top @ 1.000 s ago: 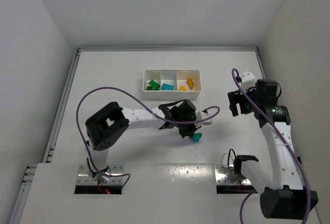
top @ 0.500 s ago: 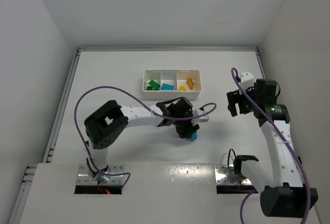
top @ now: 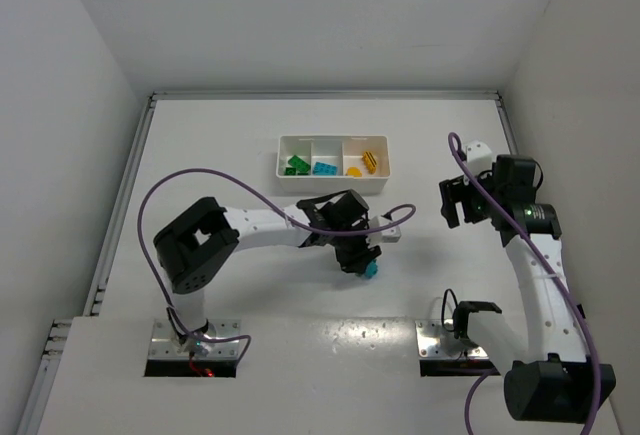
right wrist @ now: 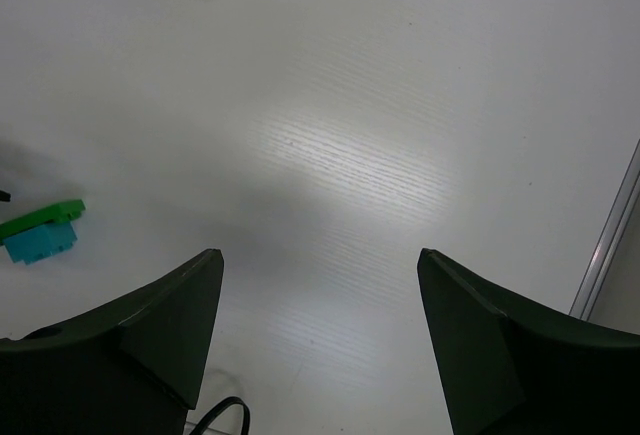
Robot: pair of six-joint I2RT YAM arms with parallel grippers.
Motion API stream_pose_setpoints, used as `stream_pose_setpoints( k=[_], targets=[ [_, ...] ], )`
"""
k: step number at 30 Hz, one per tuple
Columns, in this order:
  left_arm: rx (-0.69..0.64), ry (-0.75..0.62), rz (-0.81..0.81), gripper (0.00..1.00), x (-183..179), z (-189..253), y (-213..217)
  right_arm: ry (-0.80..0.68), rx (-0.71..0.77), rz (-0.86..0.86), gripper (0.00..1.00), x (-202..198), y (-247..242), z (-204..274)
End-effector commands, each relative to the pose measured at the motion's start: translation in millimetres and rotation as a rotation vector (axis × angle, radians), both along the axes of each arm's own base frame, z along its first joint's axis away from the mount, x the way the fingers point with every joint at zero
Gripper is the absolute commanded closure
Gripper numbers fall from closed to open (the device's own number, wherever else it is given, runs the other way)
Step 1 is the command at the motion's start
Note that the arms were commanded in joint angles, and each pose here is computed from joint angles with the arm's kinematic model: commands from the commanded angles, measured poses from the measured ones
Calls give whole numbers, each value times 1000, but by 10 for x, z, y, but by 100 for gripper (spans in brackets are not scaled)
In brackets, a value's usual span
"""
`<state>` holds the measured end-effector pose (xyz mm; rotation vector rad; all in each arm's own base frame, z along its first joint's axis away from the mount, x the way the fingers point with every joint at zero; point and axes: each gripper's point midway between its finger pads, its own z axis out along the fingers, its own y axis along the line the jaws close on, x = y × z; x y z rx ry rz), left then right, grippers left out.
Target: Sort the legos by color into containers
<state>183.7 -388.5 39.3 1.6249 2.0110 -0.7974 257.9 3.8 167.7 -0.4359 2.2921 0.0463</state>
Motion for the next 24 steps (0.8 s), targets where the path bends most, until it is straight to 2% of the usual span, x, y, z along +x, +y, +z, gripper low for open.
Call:
stream_pose_setpoints(
  k=[1,9,15,24],
  targets=[
    [-41,-3,-6,52,-34,248,19,-26,27,5,21,55,37,14],
    [-4,10,4,49,-184,201,2,-35,26,5,21,54,37,14],
    [43,38,37,43,-250,65,17,-26,27,5,21,36,38,0],
    [84,31,143,43,-134,-60,42,-26,21,12,21,11,37,6]
  ],
)
